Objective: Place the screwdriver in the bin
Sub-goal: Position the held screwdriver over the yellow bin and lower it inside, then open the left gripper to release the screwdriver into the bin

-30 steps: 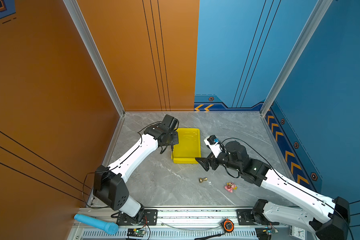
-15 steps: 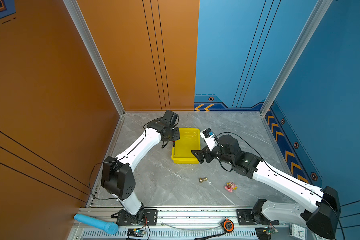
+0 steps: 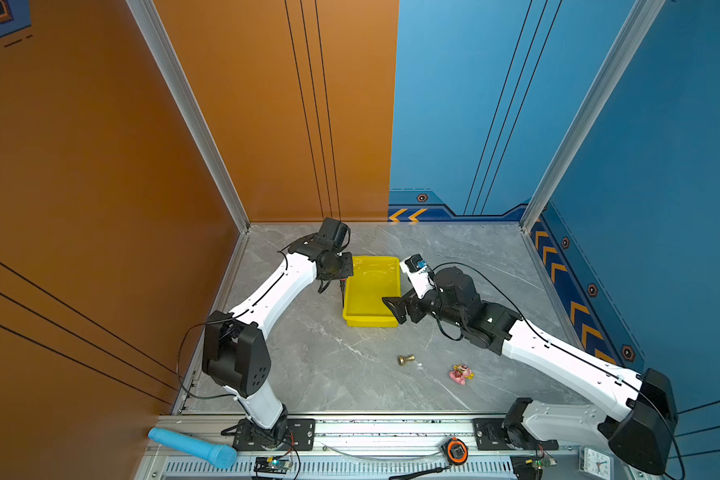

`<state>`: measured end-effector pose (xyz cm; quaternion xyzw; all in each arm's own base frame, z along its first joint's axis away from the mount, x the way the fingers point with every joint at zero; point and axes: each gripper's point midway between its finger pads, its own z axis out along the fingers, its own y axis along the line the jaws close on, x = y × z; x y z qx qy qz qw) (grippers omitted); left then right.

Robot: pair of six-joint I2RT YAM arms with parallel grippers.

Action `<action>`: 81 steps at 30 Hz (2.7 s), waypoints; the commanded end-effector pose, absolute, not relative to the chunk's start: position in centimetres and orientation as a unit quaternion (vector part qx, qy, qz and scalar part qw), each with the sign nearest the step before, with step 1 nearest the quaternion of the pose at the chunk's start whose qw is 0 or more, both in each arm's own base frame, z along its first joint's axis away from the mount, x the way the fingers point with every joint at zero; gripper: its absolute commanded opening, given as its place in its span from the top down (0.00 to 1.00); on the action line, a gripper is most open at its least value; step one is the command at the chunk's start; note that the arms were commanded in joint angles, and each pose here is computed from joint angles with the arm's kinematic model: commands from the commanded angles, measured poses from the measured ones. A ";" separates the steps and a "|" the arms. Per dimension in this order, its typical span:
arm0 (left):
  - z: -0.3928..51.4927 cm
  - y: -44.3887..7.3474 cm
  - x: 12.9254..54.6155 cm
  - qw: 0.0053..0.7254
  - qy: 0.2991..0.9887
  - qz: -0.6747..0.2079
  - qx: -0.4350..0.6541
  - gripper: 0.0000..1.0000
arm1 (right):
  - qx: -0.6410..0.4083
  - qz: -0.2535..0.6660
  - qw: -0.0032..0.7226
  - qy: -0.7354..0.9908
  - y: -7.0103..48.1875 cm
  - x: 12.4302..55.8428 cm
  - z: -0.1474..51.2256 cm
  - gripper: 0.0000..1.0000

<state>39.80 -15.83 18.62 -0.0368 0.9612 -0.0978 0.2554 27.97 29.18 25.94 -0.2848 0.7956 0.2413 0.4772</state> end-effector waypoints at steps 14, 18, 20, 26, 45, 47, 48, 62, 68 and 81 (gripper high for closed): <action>20.0 -16.9 43.2 0.283 0.952 -0.108 -0.034 1.00 | -0.265 0.245 0.489 0.794 28.7 29.2 26.9 0.00; 19.2 -18.2 44.7 0.279 0.954 -0.109 -0.029 1.00 | -0.261 0.235 0.488 0.799 28.3 29.5 26.5 0.00; 18.7 -19.1 45.3 0.275 0.955 -0.113 -0.026 1.00 | -0.259 0.233 0.489 0.800 28.2 29.7 26.5 0.00; 16.2 -21.5 46.1 0.255 0.960 -0.109 -0.028 1.00 | -0.249 0.221 0.491 0.805 27.3 30.1 26.2 0.00; 7.3 -25.1 46.1 0.182 0.979 -0.084 -0.035 1.00 | -0.226 0.209 0.480 0.821 24.4 31.2 24.1 0.00; 6.4 -25.1 46.0 0.177 0.981 -0.076 -0.036 1.00 | -0.225 0.209 0.480 0.822 24.3 31.2 24.1 0.00; 6.1 -25.1 46.1 0.175 0.981 -0.073 -0.038 1.00 | -0.225 0.210 0.480 0.822 24.3 31.2 24.0 0.00; 3.3 -25.3 46.1 0.158 0.985 -0.051 -0.041 1.00 | -0.216 0.218 0.481 0.821 23.8 30.8 23.9 0.00; 2.1 -25.0 45.5 0.147 0.988 -0.033 -0.039 0.97 | -0.205 0.213 0.484 0.823 23.2 30.7 23.8 0.00; 1.4 -25.1 44.8 0.142 0.989 -0.022 -0.041 0.83 | -0.183 0.194 0.506 0.820 21.5 30.6 24.7 0.00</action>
